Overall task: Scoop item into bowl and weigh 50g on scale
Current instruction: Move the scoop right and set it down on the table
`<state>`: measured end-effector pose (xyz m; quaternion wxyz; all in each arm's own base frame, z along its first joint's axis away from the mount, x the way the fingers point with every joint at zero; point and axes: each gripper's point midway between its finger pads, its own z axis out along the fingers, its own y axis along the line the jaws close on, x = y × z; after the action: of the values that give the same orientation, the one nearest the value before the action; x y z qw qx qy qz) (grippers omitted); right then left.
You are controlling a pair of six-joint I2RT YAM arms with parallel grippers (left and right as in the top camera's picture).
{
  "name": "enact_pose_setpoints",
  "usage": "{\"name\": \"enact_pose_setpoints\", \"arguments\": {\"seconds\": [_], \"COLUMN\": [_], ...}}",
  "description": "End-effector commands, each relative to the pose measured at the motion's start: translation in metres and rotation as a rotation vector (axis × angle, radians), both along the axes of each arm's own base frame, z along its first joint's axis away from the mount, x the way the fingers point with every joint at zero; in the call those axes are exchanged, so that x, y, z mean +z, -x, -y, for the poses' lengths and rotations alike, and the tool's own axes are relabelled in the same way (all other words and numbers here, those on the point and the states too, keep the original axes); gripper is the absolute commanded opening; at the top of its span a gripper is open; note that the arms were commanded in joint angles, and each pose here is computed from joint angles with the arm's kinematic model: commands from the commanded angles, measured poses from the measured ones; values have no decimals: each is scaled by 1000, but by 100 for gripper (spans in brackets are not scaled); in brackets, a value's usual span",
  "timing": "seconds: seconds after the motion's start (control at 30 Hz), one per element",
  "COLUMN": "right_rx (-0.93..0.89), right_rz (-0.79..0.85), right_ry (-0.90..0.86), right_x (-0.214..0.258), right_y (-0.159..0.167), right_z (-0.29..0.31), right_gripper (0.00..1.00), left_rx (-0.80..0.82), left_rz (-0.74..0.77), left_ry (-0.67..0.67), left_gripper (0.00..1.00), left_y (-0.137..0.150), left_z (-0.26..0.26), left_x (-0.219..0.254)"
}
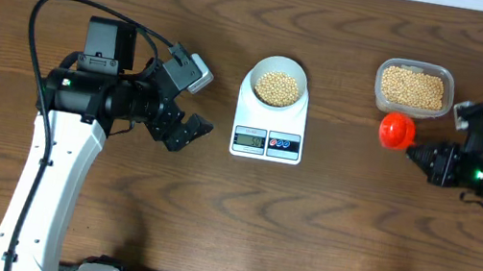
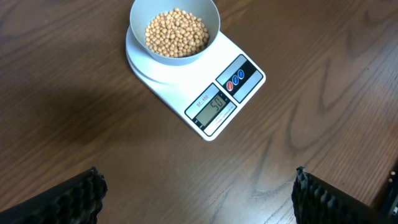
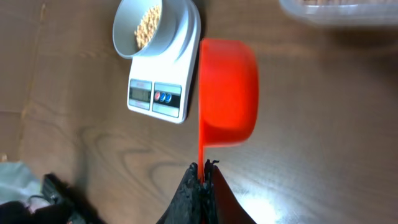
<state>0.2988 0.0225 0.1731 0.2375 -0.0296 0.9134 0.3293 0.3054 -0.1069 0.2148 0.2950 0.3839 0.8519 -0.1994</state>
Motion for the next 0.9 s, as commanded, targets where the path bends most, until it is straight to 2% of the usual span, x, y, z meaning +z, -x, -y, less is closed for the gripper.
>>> {"name": "enact_pose_setpoints", "arguments": {"seconds": [0.0, 0.13, 0.23, 0.5, 0.7, 0.83, 0.87], "right_rx": [-81, -173, -248, -326, -480, -497, -497], "right_rz": [-99, -132, -161, -241, -368, -369, -371], "right_ry": [-129, -251, -280, -296, -230, -238, -239], "right_x": [-27, -50, -75, -117, -151, -155, -156], "right_y": [14, 18, 24, 45, 60, 61, 62], "right_z": [-3, -2, 3, -2, 9, 8, 8], "right_gripper": [1, 1, 2, 2, 1, 9, 17], "left_rx": [8, 8, 8, 8, 8, 8, 8], "left_rz": [34, 34, 34, 34, 34, 34, 34], "left_ry": [-2, -2, -2, -2, -2, -2, -2], "left_gripper": [98, 98, 98, 98, 98, 98, 98], "left_y": [-4, -4, -4, -4, -4, -4, -4], "left_z": [-2, -2, -2, -2, -2, -2, -2], "left_x": [12, 12, 12, 12, 12, 12, 12]}}
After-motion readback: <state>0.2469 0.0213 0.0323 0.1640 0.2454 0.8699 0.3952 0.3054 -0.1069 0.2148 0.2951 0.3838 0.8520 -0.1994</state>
